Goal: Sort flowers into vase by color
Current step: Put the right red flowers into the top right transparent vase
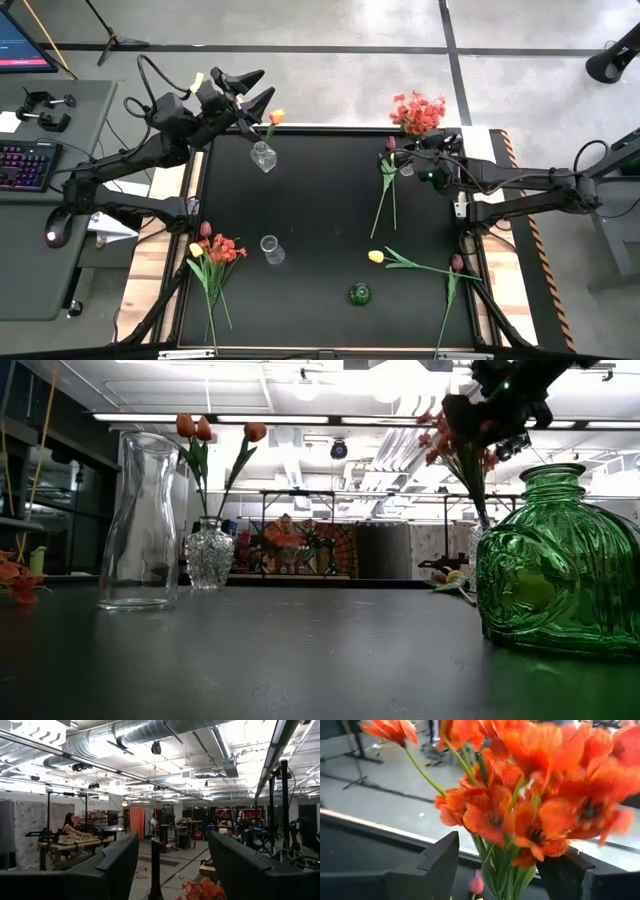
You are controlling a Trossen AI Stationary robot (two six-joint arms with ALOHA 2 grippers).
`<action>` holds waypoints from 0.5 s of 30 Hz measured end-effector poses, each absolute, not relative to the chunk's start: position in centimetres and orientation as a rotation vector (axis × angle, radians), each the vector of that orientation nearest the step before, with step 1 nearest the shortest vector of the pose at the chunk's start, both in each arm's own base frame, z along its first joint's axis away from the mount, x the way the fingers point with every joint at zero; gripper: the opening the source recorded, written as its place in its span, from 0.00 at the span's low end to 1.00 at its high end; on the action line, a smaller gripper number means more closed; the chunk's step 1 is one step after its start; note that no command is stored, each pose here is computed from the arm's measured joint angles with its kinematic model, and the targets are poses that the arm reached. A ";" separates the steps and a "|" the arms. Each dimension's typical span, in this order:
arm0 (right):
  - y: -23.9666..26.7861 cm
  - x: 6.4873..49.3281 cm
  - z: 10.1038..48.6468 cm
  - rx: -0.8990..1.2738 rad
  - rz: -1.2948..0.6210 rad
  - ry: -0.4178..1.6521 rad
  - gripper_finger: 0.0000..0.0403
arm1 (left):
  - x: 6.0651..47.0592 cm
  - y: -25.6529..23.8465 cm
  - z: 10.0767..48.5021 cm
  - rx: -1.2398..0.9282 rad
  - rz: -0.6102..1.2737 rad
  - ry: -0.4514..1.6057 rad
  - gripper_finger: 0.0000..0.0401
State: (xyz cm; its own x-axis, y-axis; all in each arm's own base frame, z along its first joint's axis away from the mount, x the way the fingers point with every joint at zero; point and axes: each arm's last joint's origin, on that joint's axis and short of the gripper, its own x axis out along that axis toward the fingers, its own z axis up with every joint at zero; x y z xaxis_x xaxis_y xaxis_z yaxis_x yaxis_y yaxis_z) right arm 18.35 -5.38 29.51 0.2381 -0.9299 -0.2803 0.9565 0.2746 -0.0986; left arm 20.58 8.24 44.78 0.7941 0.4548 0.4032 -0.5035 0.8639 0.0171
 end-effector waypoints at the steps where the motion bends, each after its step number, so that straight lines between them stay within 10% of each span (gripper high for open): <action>1: -5.3 18.3 29.8 0.116 -1.277 0.323 0.59 | 20.5 8.2 44.8 0.126 0.517 -0.404 0.57; 15: -4.4 16.2 30.4 0.217 -1.043 0.724 0.59 | 19.4 8.3 45.3 0.129 0.539 -0.420 0.57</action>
